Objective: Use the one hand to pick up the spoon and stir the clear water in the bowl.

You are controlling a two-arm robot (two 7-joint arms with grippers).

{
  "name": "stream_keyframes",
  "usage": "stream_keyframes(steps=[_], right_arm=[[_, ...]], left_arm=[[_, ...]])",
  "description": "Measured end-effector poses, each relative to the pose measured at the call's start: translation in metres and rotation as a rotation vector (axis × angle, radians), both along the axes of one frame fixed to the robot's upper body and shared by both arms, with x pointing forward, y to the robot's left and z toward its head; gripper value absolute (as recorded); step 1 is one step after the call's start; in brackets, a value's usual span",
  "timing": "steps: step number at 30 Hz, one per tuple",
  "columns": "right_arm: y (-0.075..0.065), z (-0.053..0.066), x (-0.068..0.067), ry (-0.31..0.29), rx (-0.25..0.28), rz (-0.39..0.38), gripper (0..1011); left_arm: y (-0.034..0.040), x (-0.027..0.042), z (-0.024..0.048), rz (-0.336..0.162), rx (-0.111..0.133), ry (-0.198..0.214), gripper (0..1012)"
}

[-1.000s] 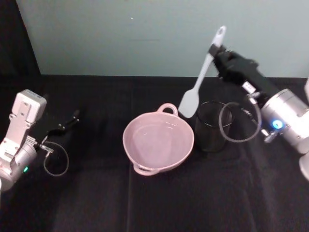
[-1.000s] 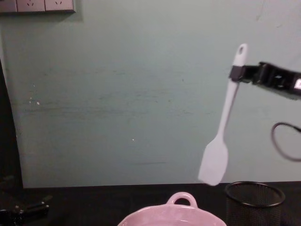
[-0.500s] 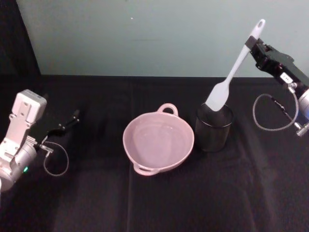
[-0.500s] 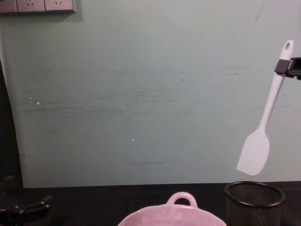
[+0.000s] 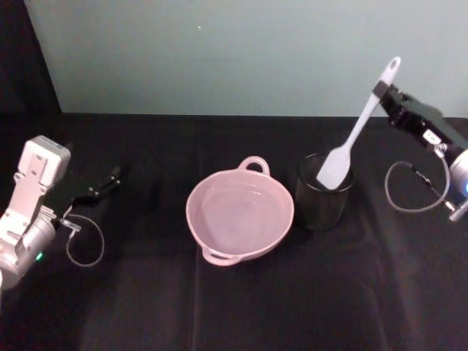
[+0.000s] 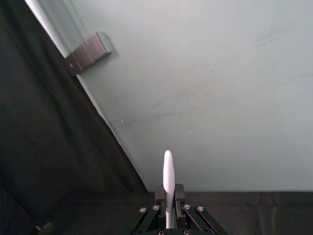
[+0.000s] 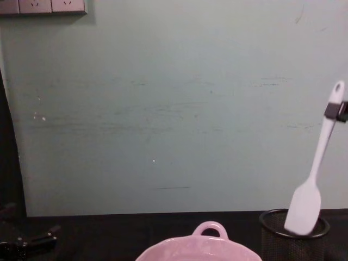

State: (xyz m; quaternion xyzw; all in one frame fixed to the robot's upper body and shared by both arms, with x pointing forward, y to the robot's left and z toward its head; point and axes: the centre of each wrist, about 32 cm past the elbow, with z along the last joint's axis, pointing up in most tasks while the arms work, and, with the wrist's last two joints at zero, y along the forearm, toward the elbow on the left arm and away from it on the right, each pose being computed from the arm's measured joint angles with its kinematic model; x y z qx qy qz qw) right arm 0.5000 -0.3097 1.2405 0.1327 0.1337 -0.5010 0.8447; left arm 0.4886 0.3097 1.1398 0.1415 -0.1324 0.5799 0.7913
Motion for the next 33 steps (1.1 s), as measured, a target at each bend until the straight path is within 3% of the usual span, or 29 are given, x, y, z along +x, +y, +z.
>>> stream_keyframes(steps=[15, 33], right_arm=[[0.0, -0.036, 0.016, 0.086, -0.009, 0.0, 109], [0.002, -0.052, 0.021, 0.116, -0.005, 0.019, 109]], left_arm=[[0.0, 0.0, 0.0, 0.0, 0.0, 0.0, 1011], [0.0, 0.0, 0.0, 0.0, 0.0, 0.0, 1011]])
